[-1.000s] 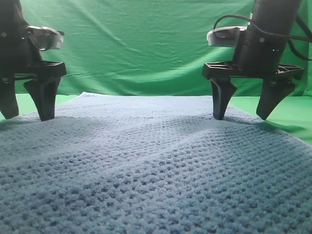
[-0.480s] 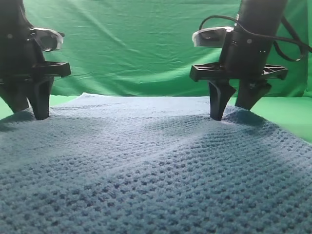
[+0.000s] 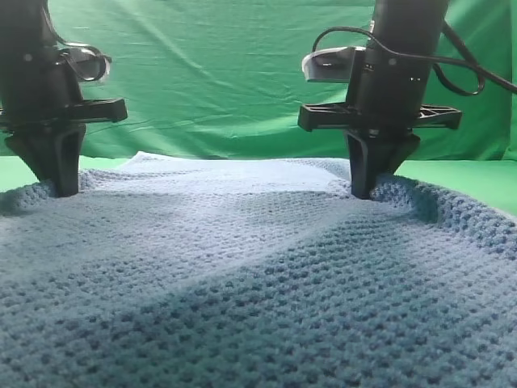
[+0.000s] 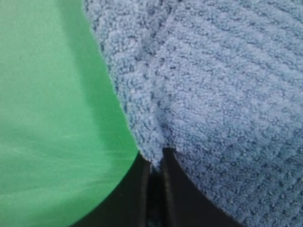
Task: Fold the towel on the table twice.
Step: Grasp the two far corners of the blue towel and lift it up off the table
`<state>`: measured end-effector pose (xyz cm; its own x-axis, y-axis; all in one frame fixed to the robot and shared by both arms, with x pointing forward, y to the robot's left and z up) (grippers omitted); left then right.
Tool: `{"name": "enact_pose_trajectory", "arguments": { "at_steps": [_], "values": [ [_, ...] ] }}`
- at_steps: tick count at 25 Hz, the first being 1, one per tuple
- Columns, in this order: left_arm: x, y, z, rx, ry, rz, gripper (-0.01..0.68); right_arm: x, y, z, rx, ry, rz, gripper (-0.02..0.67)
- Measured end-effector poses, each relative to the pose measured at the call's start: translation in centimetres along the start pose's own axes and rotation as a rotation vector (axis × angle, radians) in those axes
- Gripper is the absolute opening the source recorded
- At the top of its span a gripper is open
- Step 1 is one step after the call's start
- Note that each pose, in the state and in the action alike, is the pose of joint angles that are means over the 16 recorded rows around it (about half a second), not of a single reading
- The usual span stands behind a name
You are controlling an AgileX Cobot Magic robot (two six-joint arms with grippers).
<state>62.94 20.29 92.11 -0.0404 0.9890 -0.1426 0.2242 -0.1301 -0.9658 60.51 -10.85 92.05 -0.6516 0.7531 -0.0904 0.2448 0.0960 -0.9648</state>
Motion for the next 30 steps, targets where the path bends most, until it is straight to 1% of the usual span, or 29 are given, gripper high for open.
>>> {"name": "enact_pose_trajectory", "arguments": {
  "at_steps": [4,9,12,18,21,24,27,30],
  "values": [
    [-0.5,-1.5,-1.0,-0.011,0.007,-0.002,0.0,-0.9,-1.5,-1.5,0.008,0.004,0.026,0.0],
    [-1.5,-5.8,-3.5,-0.115,0.019,0.014,0.0,-3.0,-5.4,-4.5,-0.066,0.005,0.097,0.0],
    [-2.3,-9.4,-5.4,-0.234,0.025,0.041,0.0,-4.5,-8.8,-6.6,-0.171,0.011,0.159,0.0],
    [-4.0,-18.4,-8.7,-0.552,0.037,0.125,0.0,-7.4,-17.2,-10.0,-0.47,0.033,0.305,0.0],
    [-4.5,-22.2,-9.7,-0.691,0.04,0.166,0.0,-8.5,-20.8,-10.7,-0.599,0.044,0.363,0.0],
    [-4.9,-24.9,-10.2,-0.788,0.042,0.197,0.0,-9.2,-23.4,-11.0,-0.69,0.05,0.406,0.0],
    [-5.1,-26.4,-10.3,-0.836,0.042,0.213,0.0,-9.7,-24.8,-11.0,-0.733,0.054,0.43,0.0],
    [-5.1,-26.8,-10.2,-0.831,0.04,0.213,0.0,-10.0,-25.2,-10.7,-0.721,0.059,0.435,0.0]
  ]
}}
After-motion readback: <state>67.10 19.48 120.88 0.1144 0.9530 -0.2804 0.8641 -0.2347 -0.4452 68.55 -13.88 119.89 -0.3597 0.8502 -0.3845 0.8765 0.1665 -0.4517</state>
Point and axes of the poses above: a point on each arm's last joint axis where the gripper is mounted, y pointing out along that axis toward the gripper, x along the wrist's bending axis when the last joint is at zero, z = x × y, the point moved 1 cm from there along y, pointing out along that axis toward the gripper, and after that the axes turned 13 degrees about -y, right-handed, at the moved point
